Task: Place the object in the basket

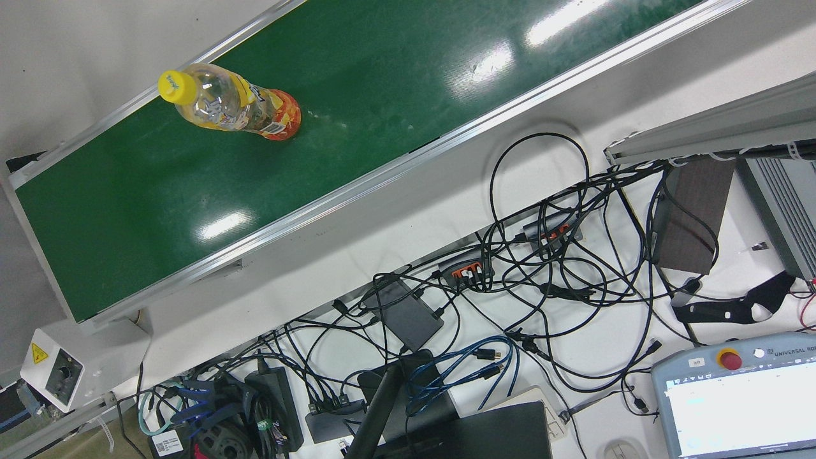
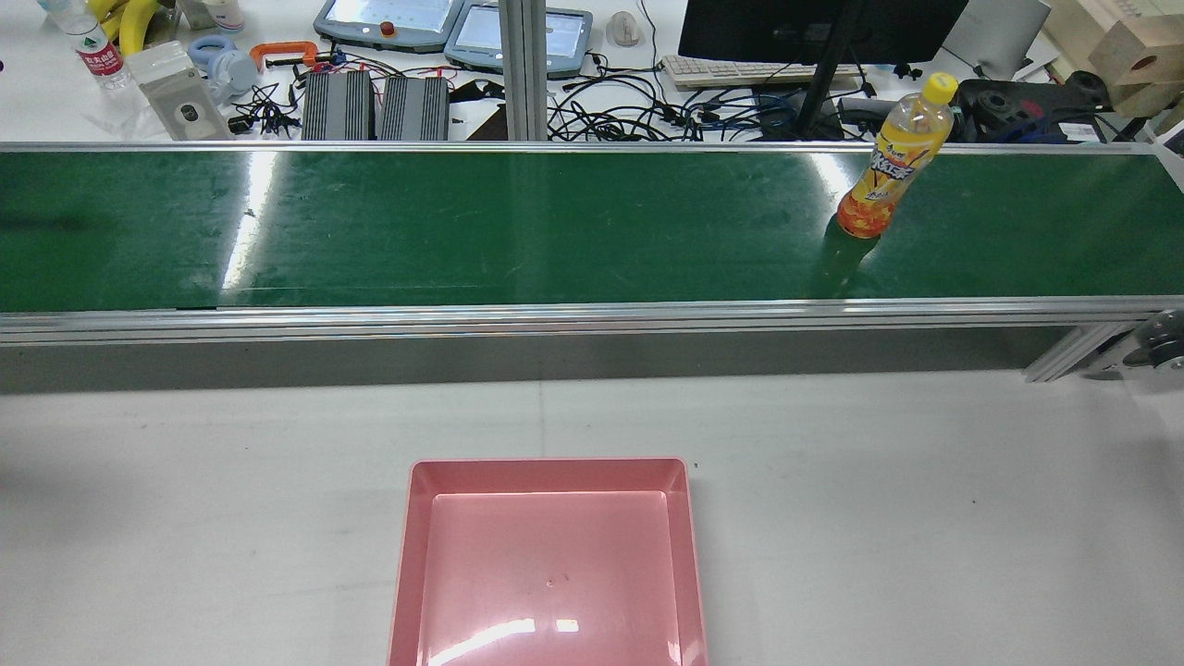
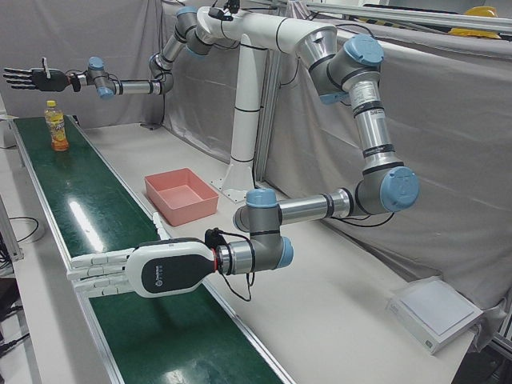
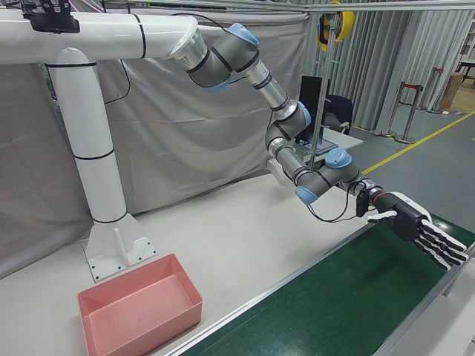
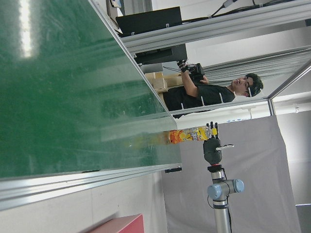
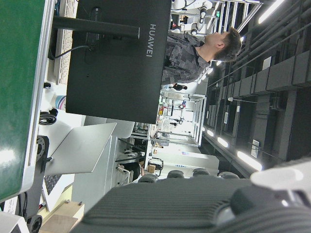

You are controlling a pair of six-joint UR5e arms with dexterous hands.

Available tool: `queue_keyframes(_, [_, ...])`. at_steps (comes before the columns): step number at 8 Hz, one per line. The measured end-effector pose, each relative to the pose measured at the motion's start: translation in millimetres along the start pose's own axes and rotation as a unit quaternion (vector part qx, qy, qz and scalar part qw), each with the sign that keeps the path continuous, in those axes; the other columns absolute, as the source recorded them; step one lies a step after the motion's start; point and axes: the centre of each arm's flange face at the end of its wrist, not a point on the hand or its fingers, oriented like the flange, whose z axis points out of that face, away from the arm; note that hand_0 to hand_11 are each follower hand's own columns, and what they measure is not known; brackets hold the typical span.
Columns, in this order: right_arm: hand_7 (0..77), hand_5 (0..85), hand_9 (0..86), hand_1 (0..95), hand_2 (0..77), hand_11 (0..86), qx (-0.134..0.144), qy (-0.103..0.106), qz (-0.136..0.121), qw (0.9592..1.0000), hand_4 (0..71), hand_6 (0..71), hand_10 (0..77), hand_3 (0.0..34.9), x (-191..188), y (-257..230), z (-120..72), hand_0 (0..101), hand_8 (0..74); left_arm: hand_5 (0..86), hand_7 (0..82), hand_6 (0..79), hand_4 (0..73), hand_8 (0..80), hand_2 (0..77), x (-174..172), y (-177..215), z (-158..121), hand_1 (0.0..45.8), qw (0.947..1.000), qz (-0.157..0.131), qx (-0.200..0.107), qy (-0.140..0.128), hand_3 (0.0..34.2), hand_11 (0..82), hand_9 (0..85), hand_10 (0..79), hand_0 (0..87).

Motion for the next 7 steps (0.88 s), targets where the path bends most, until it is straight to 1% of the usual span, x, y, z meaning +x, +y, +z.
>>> queue_keyframes(3, [0.5,0.0,0.0,0.0,0.5,0.0,0.0,0.0,0.0,1.0,0.0,0.0,0.0,0.3,0.1,0.0,0.0,0,0.0,2.7,0.5,0.5,1.1,0.0,0.0,-0.3,0.7,0.5,21.3,1.0,0.0,-0.002,0.0,0.0,6.5,0.5,2.7,53.0])
queue_keyframes(4, [0.5,0.0,0.0,0.0,0.5,0.0,0.0,0.0,0.0,1.0,0.0,0.0,0.0,0.2,0.1,0.0,0.0,0,0.0,3.3,0.5,0.0,1.1,0.0,5.5,-0.5,0.6,0.3,21.3,1.0,-0.001,-0.001,0.0,0.0,6.5,0.5,2.7,53.2])
queue_keyframes(5, [0.5,0.0,0.0,0.0,0.5,0.0,0.0,0.0,0.0,1.0,0.0,0.0,0.0,0.2,0.1,0.0,0.0,0,0.0,3.3,0.5,0.5,1.1,0.0,8.2,-0.5,0.5,-0.1,20.2,1.0,-0.001,0.001,-0.001,0.0,6.5,0.5,2.7,53.0])
queue_keyframes(7, [0.5,0.0,0.0,0.0,0.5,0.0,0.0,0.0,0.0,1.0,0.0,0.0,0.0,0.2,0.1,0.0,0.0,0,0.0,3.3,0.5,0.5,1.1,0.0,8.2,-1.5,-0.7,-0.8,19.6,1.0,-0.001,0.005,-0.003,0.0,6.5,0.5,2.7,52.0])
